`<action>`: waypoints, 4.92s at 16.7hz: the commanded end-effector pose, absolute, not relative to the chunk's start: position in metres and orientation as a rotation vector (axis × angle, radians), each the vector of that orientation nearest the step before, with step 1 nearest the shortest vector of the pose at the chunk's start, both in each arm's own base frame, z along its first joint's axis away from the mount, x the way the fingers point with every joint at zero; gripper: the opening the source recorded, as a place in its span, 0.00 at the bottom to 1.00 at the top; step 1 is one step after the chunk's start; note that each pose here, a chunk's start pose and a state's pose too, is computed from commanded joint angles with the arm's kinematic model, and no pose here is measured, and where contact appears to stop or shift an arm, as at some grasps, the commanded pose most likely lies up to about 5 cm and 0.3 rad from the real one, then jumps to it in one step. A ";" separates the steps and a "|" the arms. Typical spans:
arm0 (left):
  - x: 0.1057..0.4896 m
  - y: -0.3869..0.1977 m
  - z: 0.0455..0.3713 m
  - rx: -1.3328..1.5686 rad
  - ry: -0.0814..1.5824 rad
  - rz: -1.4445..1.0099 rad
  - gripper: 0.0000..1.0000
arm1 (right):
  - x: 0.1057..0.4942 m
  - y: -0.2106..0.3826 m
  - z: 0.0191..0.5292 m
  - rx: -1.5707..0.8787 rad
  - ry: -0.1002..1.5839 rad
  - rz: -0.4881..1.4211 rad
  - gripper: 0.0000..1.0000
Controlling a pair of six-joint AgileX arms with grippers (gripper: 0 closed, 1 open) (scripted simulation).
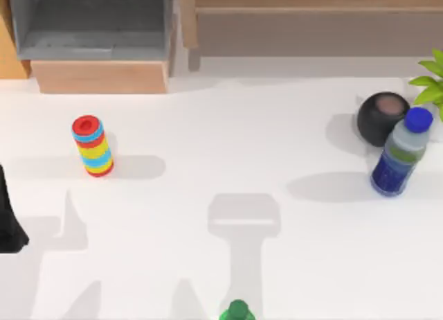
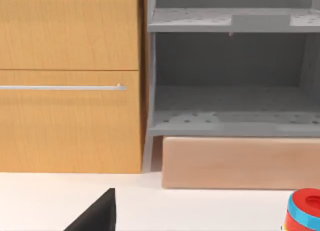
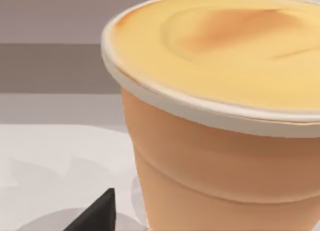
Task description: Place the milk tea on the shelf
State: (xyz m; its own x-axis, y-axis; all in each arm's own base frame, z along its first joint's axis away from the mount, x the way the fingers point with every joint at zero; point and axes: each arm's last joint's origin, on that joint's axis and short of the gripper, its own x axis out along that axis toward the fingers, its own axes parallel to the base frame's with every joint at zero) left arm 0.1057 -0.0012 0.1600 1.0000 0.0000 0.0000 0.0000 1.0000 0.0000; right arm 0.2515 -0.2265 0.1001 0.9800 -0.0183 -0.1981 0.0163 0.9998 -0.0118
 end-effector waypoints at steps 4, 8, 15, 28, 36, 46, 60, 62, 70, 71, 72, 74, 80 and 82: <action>0.106 -0.001 0.160 0.000 0.000 0.000 1.00 | 0.290 -0.226 0.092 -0.010 0.199 -0.017 1.00; 0.106 -0.001 0.160 0.000 0.000 0.000 1.00 | 0.301 -0.225 0.089 -0.010 0.199 -0.017 1.00; 0.106 -0.001 0.160 0.000 0.000 0.000 1.00 | 0.301 -0.225 0.089 -0.010 0.199 -0.017 0.62; 0.106 -0.001 0.160 0.000 0.000 0.000 1.00 | 0.301 -0.225 0.089 -0.010 0.199 -0.017 0.00; 0.106 -0.001 0.160 0.000 0.000 0.000 1.00 | 0.300 -0.225 0.097 -0.008 0.199 -0.019 0.00; 0.106 -0.001 0.160 0.000 0.000 0.000 1.00 | 0.316 -0.216 0.141 -0.078 0.124 -0.075 0.00; 0.106 -0.001 0.160 0.000 0.000 0.000 1.00 | 0.393 0.015 0.283 -0.077 0.183 -0.130 0.00; 0.106 -0.001 0.160 0.000 0.000 0.000 1.00 | 0.401 0.060 0.290 -0.070 0.207 -0.101 0.00; 0.106 -0.001 0.160 0.000 0.000 0.000 1.00 | 0.423 0.195 0.293 -0.026 0.220 -0.020 0.00; 0.106 -0.001 0.160 0.000 0.000 0.000 1.00 | 0.424 0.202 0.295 -0.017 0.210 -0.018 0.00; 0.106 -0.001 0.160 0.000 0.000 0.000 1.00 | 0.425 0.206 0.298 -0.009 0.201 -0.017 0.00; 0.106 -0.001 0.160 0.000 0.000 0.000 1.00 | 0.425 0.208 0.300 -0.005 0.194 -0.018 0.00; 0.106 -0.001 0.160 0.000 0.000 0.000 1.00 | 0.428 0.207 0.294 -0.008 0.205 -0.020 0.00; 0.106 -0.001 0.160 0.000 0.000 0.000 1.00 | 0.437 0.208 0.284 -0.012 0.211 -0.018 0.00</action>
